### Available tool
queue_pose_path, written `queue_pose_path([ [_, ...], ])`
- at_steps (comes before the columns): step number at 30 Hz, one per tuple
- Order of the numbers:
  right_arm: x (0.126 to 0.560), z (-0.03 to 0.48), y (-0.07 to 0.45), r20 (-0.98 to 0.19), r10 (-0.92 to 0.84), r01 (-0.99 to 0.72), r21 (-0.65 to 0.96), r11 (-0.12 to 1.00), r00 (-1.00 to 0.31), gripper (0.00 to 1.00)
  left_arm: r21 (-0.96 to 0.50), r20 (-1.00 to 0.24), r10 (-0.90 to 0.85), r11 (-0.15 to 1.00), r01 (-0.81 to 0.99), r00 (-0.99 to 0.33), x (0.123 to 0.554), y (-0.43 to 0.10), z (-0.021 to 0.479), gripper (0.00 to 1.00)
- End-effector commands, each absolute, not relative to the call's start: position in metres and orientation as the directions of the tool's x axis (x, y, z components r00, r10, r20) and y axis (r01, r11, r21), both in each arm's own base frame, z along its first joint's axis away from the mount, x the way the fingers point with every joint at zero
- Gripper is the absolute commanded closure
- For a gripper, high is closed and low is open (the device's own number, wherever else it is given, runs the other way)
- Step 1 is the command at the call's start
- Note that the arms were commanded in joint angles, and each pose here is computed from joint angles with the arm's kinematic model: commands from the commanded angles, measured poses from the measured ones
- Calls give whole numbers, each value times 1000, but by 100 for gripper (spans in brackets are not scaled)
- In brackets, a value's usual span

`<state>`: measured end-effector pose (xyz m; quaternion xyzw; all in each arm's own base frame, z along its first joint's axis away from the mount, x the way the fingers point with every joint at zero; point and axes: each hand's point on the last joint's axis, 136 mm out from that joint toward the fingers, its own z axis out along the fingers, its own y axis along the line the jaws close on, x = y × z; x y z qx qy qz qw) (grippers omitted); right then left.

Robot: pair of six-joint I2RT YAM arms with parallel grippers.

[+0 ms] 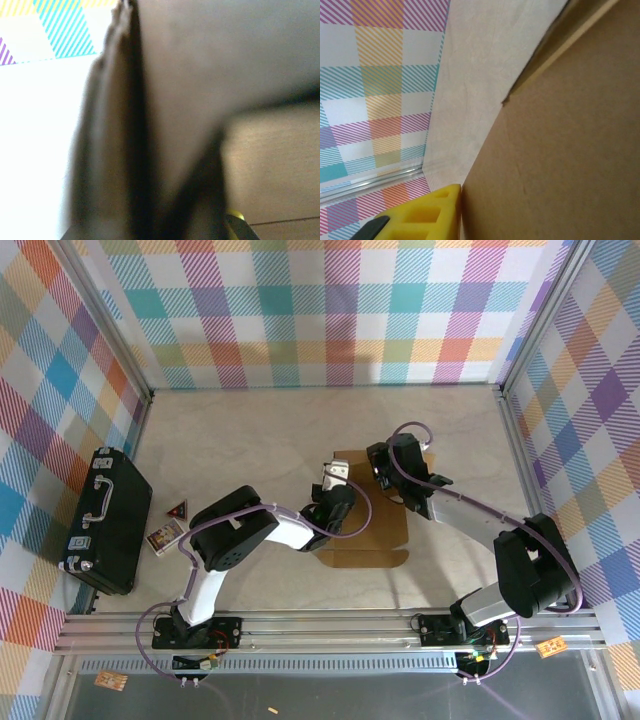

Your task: Fold the paper box

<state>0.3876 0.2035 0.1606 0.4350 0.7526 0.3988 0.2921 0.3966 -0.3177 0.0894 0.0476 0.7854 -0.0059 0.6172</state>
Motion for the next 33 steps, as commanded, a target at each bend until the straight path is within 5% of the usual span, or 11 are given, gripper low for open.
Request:
queue_pose_path([
  [1,373,142,203,-92,871,473,810,347,-482,69,81,-964,96,994,70,-249,398,-311,88,100],
  [10,364,170,202,-138,859,427,822,377,-493,41,115,-953,122,993,38,-277,396,-306,80,97],
  [17,315,176,165,-232,777,420,733,536,-586,18,135,-957,142,990,44,-253,390,-296,84,100],
  [24,294,264,164,-481,473,-25,720,693,-738,16,127,-957,150,986,106,-249,386,-302,79,100],
  [26,303,286,186,-549,365,-198,716,669,-752,20,116,-959,141,987,113,-246,385,-303,75,100],
  [28,314,297,209,-559,320,-296,746,596,-765,37,110,-960,136,987,118,-243,383,-303,73,100],
  [31,342,292,235,-507,300,-307,796,521,-808,63,110,-965,133,988,112,-225,382,-299,73,99],
  [33,364,282,242,-491,308,-286,803,523,-815,71,115,-967,136,988,107,-215,382,-298,74,97],
])
